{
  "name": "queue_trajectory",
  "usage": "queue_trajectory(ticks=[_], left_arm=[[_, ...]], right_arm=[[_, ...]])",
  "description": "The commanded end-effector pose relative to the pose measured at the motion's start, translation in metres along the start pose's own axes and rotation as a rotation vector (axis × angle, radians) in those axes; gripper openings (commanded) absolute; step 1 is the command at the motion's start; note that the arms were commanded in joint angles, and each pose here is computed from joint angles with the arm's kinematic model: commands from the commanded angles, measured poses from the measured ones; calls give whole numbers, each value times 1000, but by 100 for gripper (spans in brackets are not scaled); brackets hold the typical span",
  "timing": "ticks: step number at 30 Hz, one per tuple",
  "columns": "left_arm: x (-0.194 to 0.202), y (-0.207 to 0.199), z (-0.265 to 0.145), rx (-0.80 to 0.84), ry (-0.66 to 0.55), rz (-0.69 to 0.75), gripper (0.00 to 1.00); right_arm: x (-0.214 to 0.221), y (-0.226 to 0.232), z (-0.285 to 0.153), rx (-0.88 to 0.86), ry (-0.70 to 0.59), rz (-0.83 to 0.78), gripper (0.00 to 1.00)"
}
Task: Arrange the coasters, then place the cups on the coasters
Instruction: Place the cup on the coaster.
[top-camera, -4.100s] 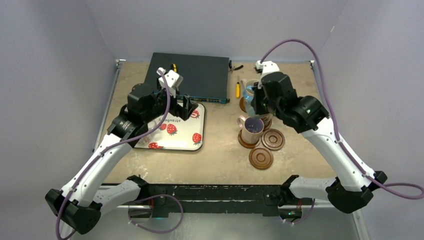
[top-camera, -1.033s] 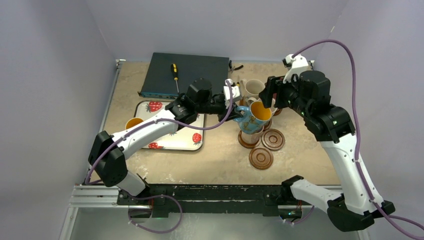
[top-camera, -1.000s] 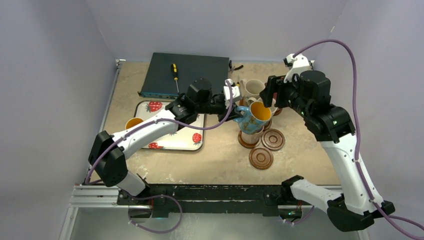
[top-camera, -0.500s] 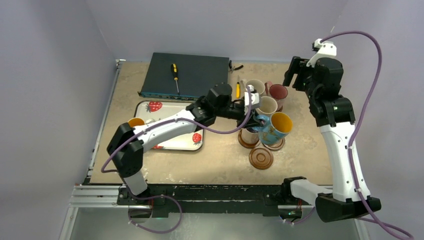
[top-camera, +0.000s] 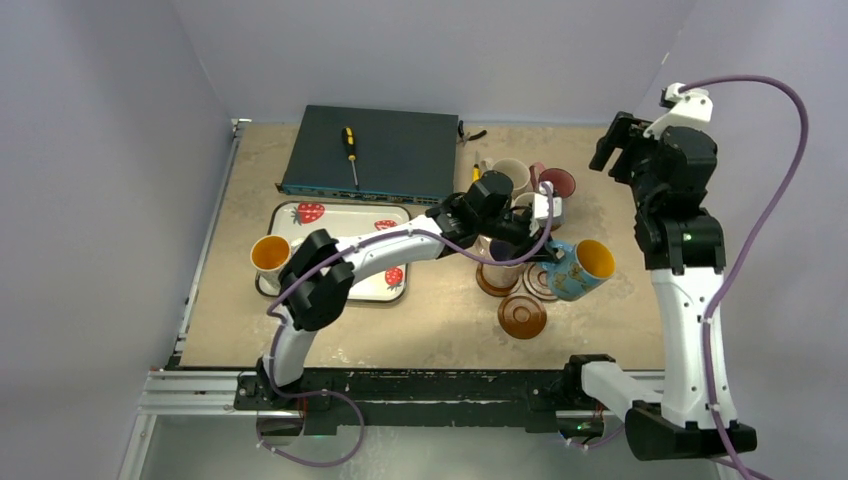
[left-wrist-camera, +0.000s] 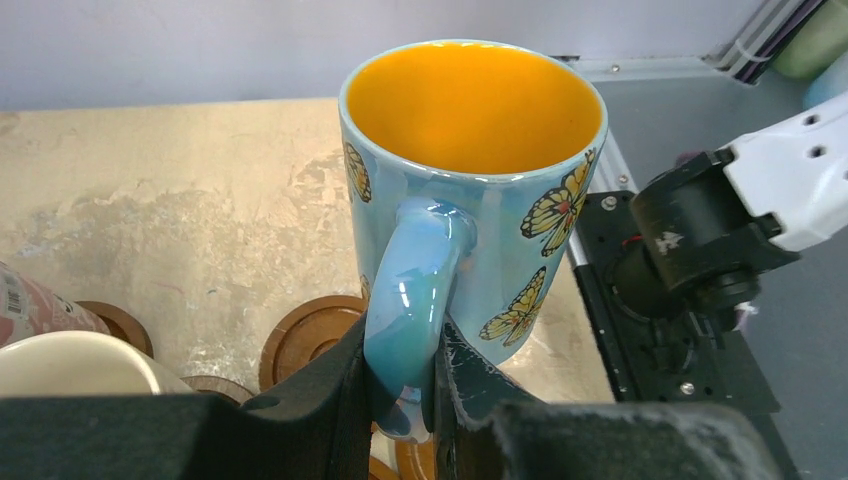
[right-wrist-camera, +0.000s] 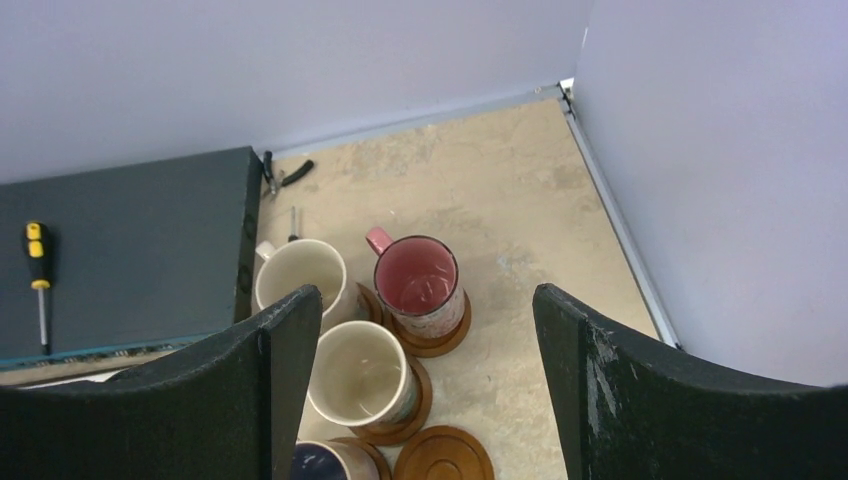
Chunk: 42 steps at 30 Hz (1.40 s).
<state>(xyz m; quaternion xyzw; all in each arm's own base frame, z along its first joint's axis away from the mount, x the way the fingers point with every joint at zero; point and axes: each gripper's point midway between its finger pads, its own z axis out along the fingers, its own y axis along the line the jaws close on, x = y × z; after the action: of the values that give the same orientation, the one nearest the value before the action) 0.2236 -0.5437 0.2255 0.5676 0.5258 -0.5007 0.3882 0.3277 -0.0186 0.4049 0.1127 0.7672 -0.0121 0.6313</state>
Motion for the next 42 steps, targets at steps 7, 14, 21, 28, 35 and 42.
queue_trajectory(ticks=[7,14,21,28,35,42], left_arm=[[-57,12,19,51,-147,250,0],[-34,28,23,49,-113,272,0],[-6,41,28,20,-49,283,0],[3,50,34,10,-21,301,0],[12,63,39,0,8,316,0],[23,73,42,-17,45,317,0]], right_arm=[[-58,10,-49,-92,-212,26,80],[-60,18,-55,-138,-222,26,80],[-56,19,-54,-146,-225,30,80],[-53,23,-51,-167,-217,40,79],[-48,24,-49,-176,-206,38,79],[-43,25,-46,-182,-197,35,79]])
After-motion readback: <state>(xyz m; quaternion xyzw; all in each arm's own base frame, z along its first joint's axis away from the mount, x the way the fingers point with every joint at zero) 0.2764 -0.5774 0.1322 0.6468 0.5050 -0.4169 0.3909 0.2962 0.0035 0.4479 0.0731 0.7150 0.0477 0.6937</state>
